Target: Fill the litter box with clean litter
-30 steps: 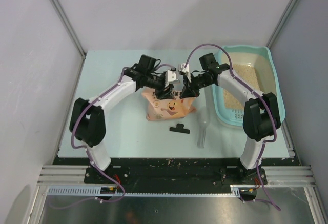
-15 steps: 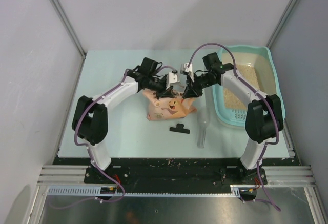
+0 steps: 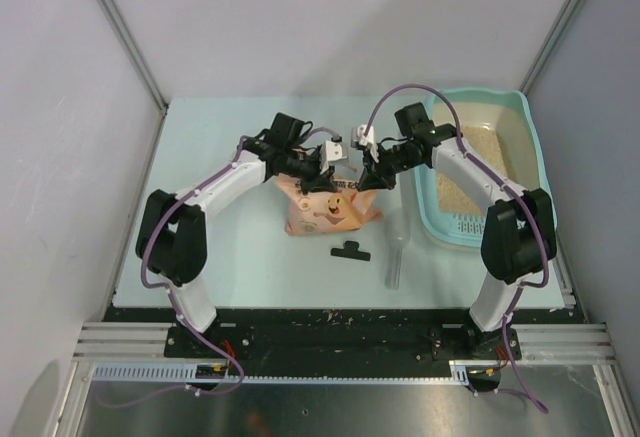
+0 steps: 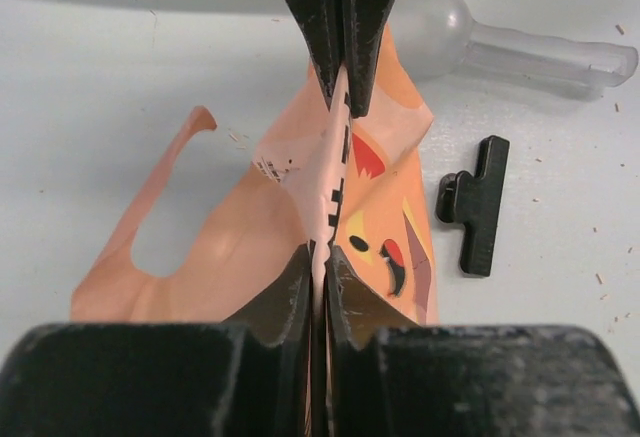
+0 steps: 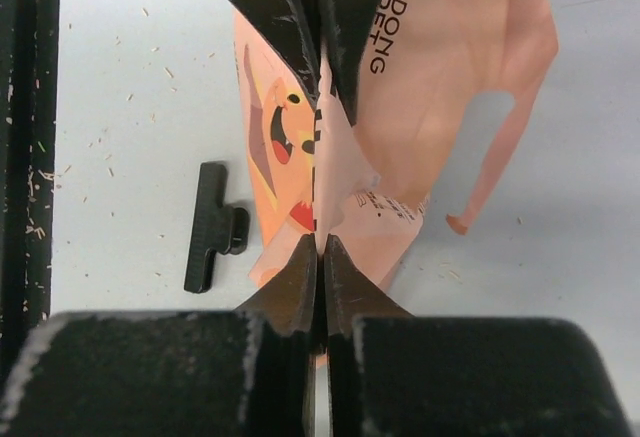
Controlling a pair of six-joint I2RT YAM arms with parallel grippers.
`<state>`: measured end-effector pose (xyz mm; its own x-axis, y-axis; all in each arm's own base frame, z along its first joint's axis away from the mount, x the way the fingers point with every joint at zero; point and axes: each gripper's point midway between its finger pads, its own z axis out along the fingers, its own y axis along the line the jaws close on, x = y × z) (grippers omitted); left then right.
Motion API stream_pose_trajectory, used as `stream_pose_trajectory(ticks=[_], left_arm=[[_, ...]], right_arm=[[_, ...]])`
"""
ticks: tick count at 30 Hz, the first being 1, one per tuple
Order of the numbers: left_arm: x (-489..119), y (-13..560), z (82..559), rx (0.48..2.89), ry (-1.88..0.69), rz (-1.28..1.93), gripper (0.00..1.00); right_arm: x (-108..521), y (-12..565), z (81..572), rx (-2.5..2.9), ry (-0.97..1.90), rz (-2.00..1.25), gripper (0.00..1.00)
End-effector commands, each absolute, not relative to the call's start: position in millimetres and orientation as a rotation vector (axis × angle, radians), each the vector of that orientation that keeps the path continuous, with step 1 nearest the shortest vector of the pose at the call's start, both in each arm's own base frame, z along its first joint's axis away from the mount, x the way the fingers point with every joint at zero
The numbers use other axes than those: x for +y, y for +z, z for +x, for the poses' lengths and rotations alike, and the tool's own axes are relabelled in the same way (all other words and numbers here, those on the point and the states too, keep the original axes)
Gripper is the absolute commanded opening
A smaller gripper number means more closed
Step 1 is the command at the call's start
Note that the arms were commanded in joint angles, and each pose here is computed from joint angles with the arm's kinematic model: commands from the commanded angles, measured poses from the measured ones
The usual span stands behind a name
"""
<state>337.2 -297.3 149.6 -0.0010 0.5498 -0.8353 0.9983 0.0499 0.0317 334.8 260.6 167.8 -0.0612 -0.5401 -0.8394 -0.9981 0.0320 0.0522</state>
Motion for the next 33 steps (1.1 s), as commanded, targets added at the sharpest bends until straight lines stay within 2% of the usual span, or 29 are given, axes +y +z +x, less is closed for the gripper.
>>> stream_pose_trajectory(ticks=[1,3,4,6,11,17,21,23,24,27,30,33], left_arm=[[-289,188,339,1.555,-0.807,1.533,0.23],[-300,194,332,1.518,-0.862,1.548,0.36],[-306,196,333,1.511,-0.882,1.548,0.39],[-318,200,329,1.49,-0.924,1.554,0.42],[-342,195,325,1.461,-0.962,1.587,0.43],[-348,185,331,1.489,-0.952,1.568,0.27],[-347,178,332,1.538,-0.951,1.534,0.08],[-346,178,335,1.556,-0.948,1.512,0.03],[-345,179,336,1.578,-0.947,1.49,0.01],[-342,185,343,1.6,-0.932,1.442,0.0],[-341,191,348,1.591,-0.92,1.424,0.0],[-342,192,347,1.597,-0.935,1.413,0.0]], right_arm=[[259,185,332,1.64,0.874,-1.558,0.0],[265,194,335,1.631,0.889,-1.518,0.0],[268,196,335,1.622,0.893,-1.519,0.0],[270,198,335,1.613,0.889,-1.518,0.0],[273,194,332,1.637,0.918,-1.51,0.0],[272,191,331,1.678,0.938,-1.477,0.0],[268,193,334,1.693,0.936,-1.454,0.0],[261,203,335,1.702,0.92,-1.423,0.07],[258,208,336,1.704,0.916,-1.405,0.19],[236,235,341,1.717,0.881,-1.303,0.36],[217,251,335,1.718,0.829,-1.26,0.43],[210,245,315,1.747,0.82,-1.283,0.44]])
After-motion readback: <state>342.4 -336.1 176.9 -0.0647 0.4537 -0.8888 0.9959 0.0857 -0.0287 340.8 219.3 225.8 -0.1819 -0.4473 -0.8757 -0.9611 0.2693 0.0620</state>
